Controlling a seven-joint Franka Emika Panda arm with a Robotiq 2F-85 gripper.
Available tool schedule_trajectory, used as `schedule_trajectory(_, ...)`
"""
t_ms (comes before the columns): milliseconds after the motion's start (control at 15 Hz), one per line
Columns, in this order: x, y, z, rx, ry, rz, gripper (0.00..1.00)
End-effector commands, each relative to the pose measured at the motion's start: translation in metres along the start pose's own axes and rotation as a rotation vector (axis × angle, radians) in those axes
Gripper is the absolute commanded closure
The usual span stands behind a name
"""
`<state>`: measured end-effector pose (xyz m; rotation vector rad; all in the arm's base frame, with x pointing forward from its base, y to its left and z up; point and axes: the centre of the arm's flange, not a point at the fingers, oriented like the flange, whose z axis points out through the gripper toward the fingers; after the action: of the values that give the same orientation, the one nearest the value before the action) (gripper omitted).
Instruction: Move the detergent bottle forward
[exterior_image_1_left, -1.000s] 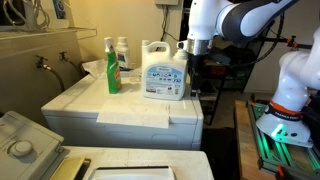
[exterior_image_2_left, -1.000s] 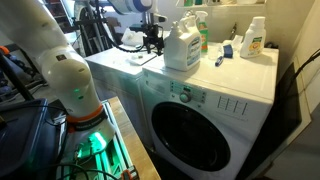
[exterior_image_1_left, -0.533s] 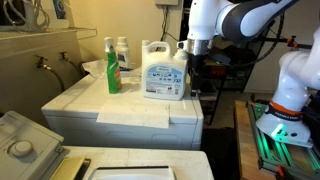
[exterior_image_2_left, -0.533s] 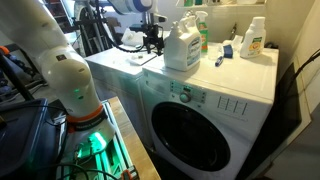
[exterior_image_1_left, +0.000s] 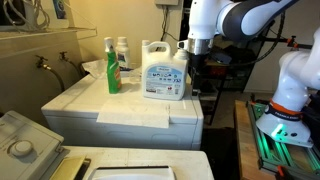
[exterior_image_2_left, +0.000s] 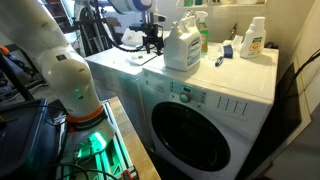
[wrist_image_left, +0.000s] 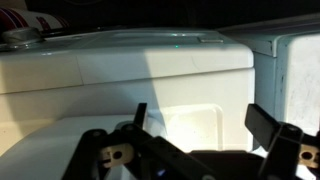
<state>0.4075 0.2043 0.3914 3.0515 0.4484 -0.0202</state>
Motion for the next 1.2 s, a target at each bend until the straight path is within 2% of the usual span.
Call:
schedule_trajectory(0, -0.042, 0.030, -0.037, 0.002, -0.023, -0.036, 0.00)
schedule_trajectory(133, -0.058, 0.045, -0.064, 0.003, -0.013, -0.041, 0.00)
schedule_trajectory(267, -0.064, 0.062, -0.098, 0.038, 0.066, -0.011, 0.00)
schedule_trajectory(333, -0.054, 0.067, -0.117, 0.061, 0.160, -0.031, 0.00)
schedule_trajectory(467, -0.042, 0.075, -0.155, 0.093, 0.257, -0.079, 0.00)
schedule_trajectory(667, -0.027, 0.091, -0.204, 0.070, 0.430, -0.164, 0.00)
schedule_trajectory(800, 0.001, 0.090, -0.224, 0.063, 0.533, -0.211, 0.00)
schedule_trajectory(1000, 0.046, 0.084, -0.234, 0.035, 0.588, -0.153, 0.00)
schedule_trajectory(1067, 0.059, 0.083, -0.233, 0.040, 0.585, -0.146, 0.00)
schedule_trajectory(1133, 0.077, 0.085, -0.224, 0.062, 0.535, -0.087, 0.00)
